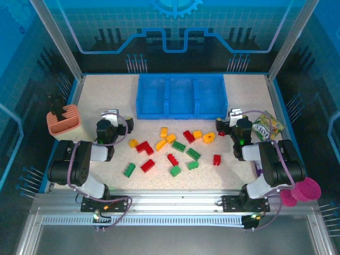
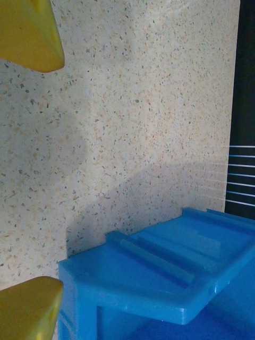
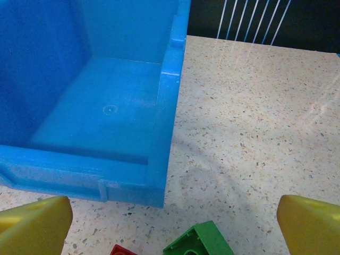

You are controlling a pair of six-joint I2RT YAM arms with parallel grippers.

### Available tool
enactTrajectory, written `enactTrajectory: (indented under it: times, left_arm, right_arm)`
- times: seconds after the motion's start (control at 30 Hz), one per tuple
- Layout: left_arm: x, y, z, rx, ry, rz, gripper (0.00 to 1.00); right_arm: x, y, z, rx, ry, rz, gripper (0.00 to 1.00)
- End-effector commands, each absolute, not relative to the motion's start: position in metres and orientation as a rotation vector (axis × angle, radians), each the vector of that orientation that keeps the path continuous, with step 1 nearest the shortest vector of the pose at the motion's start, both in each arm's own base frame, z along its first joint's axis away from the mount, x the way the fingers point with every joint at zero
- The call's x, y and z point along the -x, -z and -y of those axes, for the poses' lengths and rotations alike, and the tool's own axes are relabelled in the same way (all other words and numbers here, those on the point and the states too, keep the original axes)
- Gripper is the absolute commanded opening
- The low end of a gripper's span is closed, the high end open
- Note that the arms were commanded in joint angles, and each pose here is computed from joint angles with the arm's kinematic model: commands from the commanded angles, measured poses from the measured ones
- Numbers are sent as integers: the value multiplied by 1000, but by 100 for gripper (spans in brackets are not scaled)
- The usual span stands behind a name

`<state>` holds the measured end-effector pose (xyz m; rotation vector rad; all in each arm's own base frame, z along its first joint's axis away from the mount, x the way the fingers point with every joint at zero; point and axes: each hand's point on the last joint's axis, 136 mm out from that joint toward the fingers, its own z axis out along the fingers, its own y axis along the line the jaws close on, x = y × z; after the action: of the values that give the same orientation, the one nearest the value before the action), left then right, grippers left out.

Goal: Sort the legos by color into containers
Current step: Pick up the lego from the middle-right of the table.

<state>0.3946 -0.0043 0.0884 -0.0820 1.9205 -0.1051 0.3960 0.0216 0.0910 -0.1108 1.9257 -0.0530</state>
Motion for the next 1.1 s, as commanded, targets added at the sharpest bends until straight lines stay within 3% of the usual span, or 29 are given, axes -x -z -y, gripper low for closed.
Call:
enactTrajectory:
  times: [0.0,0.73,0.87,1.07]
  left_arm:
    - [-399,-96,8,48,108,-1901,99]
    - [-399,-100,7,48,129,-1896,99]
    - [-393,-150,1,96,48,-1905,99]
    - [-394,-261,37,53,172,-1956,99]
  right_arm:
    - [-399,-99,-21,92,58,-1892,100]
    - [-400,-106,-18,74,72,-1898,100]
    - [-394,-147,-11,6,153,-1979,100]
    - [-374,-183,16,-311,115,-2219,100]
